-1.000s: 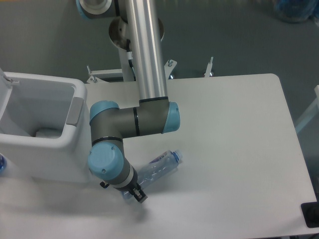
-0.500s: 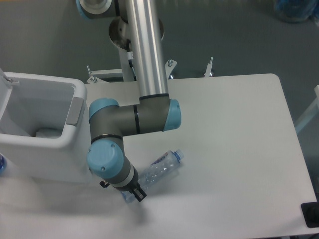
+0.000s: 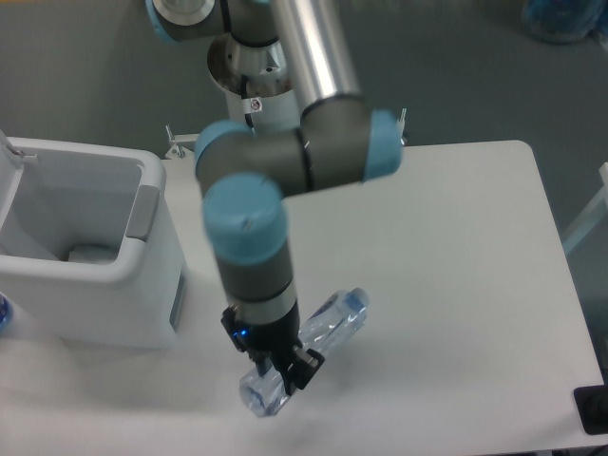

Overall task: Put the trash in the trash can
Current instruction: 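Lift the bottle and carry it over the bin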

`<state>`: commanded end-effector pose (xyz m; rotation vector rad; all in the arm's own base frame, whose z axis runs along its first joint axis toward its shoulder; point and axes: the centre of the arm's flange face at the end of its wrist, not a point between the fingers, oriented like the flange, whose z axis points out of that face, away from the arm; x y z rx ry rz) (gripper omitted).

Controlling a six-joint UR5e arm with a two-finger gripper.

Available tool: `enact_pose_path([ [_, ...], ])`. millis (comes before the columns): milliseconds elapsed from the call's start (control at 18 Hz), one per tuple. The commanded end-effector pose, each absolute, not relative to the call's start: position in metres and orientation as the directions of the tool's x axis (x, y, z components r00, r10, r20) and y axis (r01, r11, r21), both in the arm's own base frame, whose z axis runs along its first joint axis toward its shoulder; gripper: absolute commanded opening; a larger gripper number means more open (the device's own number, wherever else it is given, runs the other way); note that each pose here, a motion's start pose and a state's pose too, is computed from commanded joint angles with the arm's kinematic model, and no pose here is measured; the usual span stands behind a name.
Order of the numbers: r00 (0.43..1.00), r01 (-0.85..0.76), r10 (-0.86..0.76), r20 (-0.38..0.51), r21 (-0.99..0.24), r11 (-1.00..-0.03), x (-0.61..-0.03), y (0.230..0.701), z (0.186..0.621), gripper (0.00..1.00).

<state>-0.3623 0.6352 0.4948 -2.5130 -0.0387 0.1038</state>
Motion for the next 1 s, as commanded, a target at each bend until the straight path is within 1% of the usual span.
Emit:
enact_pose_path([
  [111,0.998,0.027,0.055,-0.021,-0.664,-0.747,-0.354,0.626,0.529,0.49],
  [222,0.998,0.039,-0.013,0.065,-0.743,-0.669,-0.337,0.620,0.558,0.49],
  [278,0.990,0.062,-0.063,0.127,-0.785,-0.616,-0.329,0.615,0.575,0.49],
  [444,0.964,0.089,-0.170,0.205,-0.849,-0.521,-0.318,0.602,0.606,0.49],
  [500,0.953,0.095,-0.208,0.221,-0.869,-0.486,-0.303,0.591,0.626,0.49],
  [611,0.940,0.101,-0.247,0.236,-0.883,-0.459,-0.281,0.574,0.641,0.49],
  [722,0.921,0.109,-0.290,0.261,-0.886,-0.450,-0.259,0.564,0.639,0.49],
  [833,0.911,0.090,-0.325,0.255,-0.891,-0.445,-0.238,0.557,0.637,0.49],
  [889,0.898,0.088,-0.348,0.270,-0.884,-0.460,-0.221,0.564,0.627,0.49],
  [1000,0.887,0.086,-0.366,0.283,-0.878,-0.471,-0.209,0.569,0.613,0.49],
])
